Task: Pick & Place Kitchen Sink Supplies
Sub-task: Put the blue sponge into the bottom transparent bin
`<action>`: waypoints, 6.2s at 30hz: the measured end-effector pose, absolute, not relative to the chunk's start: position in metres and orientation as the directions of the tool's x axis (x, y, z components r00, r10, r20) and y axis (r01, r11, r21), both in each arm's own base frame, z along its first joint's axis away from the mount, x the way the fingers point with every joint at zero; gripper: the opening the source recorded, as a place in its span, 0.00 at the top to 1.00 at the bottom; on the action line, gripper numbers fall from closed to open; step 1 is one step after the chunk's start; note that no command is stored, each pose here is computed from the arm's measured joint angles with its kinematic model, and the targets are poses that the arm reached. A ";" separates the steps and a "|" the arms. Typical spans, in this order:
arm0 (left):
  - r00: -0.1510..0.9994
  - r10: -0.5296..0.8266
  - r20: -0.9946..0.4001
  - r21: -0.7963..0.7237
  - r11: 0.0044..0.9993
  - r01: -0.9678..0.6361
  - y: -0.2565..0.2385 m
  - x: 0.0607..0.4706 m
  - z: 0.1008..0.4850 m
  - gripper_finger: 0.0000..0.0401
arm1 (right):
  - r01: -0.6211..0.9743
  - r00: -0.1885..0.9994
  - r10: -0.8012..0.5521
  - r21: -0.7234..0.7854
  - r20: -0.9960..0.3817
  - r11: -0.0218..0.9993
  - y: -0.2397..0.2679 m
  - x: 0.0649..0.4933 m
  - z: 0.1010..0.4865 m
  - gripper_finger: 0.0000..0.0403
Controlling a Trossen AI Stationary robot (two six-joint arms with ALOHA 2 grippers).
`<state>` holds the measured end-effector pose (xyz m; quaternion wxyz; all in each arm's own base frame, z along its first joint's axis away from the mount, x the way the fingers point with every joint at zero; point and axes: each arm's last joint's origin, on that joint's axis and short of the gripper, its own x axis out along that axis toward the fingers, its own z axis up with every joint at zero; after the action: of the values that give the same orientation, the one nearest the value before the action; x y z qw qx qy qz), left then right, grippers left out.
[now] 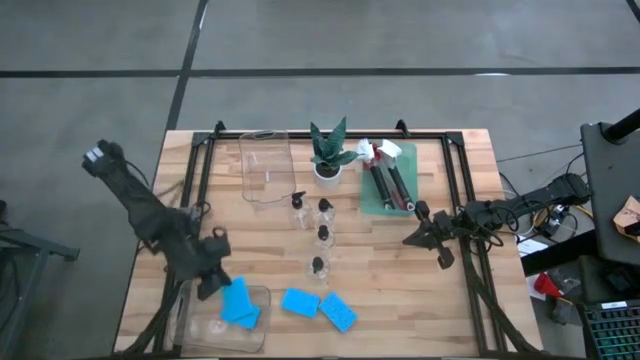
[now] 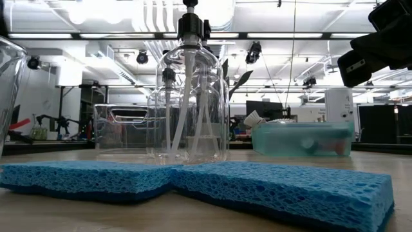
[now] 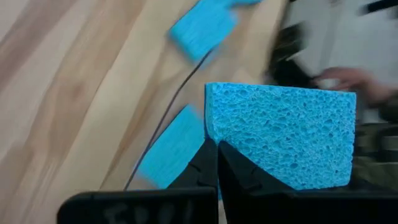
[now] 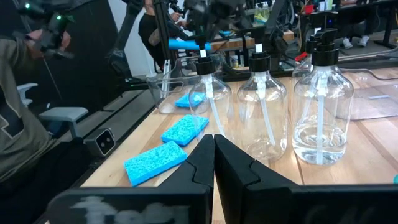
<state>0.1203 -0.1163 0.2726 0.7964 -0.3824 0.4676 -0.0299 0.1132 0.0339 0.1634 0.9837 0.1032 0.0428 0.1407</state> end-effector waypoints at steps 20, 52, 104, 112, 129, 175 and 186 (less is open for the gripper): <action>0.330 -0.220 -0.918 -0.382 0.716 -0.584 -0.170 0.127 0.212 0.99 | -0.268 0.957 0.286 0.215 -0.055 0.939 0.034 0.113 0.163 0.98; 0.895 -0.085 -0.438 0.026 0.994 0.107 -0.222 0.206 0.293 0.60 | -0.268 0.957 0.285 0.215 -0.055 0.939 0.034 0.113 0.163 0.98; 0.478 0.085 -0.874 0.204 0.958 0.204 -0.247 0.324 0.156 0.60 | -0.268 0.957 0.286 0.215 -0.055 0.939 0.034 0.113 0.163 0.98; 0.476 0.063 -0.877 0.198 0.951 0.239 -0.247 0.324 0.154 0.82 | -0.268 0.957 0.286 0.215 -0.055 0.939 0.034 0.113 0.163 0.98; 0.556 -0.048 -0.830 0.151 0.940 0.307 -0.262 0.319 0.230 1.00 | -0.268 0.957 0.286 0.215 -0.055 0.939 0.034 0.113 0.163 0.98; 0.420 0.067 -0.905 0.030 0.995 -0.095 -0.274 0.148 0.196 0.89 | -0.268 0.957 0.285 0.215 -0.055 0.939 0.034 0.113 0.163 0.98; 0.448 0.064 -0.892 0.027 0.996 -0.089 -0.277 0.153 0.225 0.54 | -0.268 0.957 0.286 0.215 -0.055 0.939 0.034 0.113 0.163 0.98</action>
<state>0.1533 -0.2772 0.2254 0.8509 -0.0117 0.5234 0.0448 0.1132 0.0340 0.1634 0.9837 0.1032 0.0428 0.1408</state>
